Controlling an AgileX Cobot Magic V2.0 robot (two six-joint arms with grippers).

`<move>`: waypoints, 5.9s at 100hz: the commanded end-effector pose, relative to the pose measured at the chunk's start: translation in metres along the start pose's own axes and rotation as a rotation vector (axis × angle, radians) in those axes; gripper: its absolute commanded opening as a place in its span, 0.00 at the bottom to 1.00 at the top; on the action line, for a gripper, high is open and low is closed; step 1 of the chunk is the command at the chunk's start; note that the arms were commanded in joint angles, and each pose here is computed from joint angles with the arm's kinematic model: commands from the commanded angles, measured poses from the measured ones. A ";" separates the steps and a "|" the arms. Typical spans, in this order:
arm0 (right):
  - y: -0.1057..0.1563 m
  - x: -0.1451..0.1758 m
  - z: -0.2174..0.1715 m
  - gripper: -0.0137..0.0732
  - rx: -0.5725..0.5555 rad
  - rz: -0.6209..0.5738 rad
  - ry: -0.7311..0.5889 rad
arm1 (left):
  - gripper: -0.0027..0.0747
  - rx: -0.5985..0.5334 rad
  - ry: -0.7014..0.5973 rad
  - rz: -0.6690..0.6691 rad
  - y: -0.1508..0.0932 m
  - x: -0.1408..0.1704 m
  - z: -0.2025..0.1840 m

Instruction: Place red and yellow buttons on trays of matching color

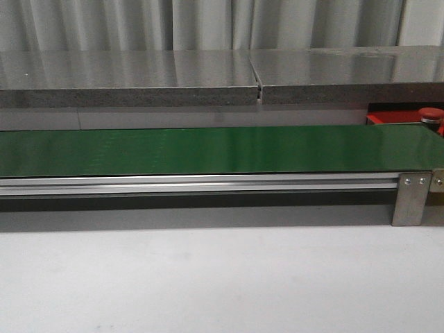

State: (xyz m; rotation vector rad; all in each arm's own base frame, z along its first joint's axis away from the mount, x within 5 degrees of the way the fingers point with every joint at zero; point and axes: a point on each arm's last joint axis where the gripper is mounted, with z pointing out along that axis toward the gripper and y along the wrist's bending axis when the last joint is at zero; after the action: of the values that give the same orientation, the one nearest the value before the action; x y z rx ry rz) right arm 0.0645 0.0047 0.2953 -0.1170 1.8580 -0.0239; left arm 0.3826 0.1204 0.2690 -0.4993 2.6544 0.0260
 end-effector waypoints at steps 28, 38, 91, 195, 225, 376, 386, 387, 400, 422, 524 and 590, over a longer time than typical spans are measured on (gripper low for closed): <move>-0.002 -0.014 -0.003 0.08 0.013 0.000 -0.090 | 0.72 0.054 -0.258 -0.083 -0.003 -0.020 -0.053; -0.002 -0.014 -0.003 0.08 0.013 0.000 -0.090 | 0.72 0.053 -0.299 -0.127 0.002 -0.024 -0.055; -0.002 -0.014 -0.003 0.08 0.013 0.000 -0.090 | 0.72 0.019 -0.147 -0.359 0.038 -0.065 -0.010; -0.002 -0.014 -0.003 0.08 0.013 0.000 -0.090 | 0.50 0.005 0.007 -0.455 0.044 -0.083 0.064; -0.002 -0.014 -0.003 0.08 0.013 0.000 -0.090 | 0.32 0.006 0.002 -0.455 0.044 -0.084 0.064; -0.002 -0.014 -0.003 0.08 0.013 0.000 -0.091 | 0.32 0.081 -0.037 -0.266 -0.020 -0.028 -0.085; -0.002 -0.014 -0.003 0.08 0.013 0.000 -0.091 | 0.32 0.086 -0.050 -0.255 -0.020 -0.025 -0.082; -0.002 -0.014 -0.003 0.08 0.013 0.000 -0.091 | 0.32 0.088 -0.050 -0.254 -0.020 -0.025 -0.081; -0.002 -0.014 -0.003 0.08 0.013 0.000 -0.091 | 0.32 0.087 -0.038 -0.252 -0.021 -0.021 -0.069; -0.002 -0.014 -0.003 0.08 0.013 0.000 -0.091 | 0.32 0.078 -0.031 -0.237 -0.019 -0.010 -0.043; -0.002 -0.014 -0.003 0.08 0.013 0.000 -0.091 | 0.15 0.138 -0.285 0.098 -0.052 0.007 -0.109; -0.002 -0.014 -0.003 0.08 0.013 0.000 -0.091 | 0.01 0.322 -0.435 0.352 -0.088 0.105 -0.143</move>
State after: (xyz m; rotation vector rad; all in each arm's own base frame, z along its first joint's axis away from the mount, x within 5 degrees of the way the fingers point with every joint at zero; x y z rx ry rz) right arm 0.0645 0.0049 0.2953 -0.1159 1.8578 -0.0212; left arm 0.2778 -0.0054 0.3421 0.0701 2.3501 -0.1522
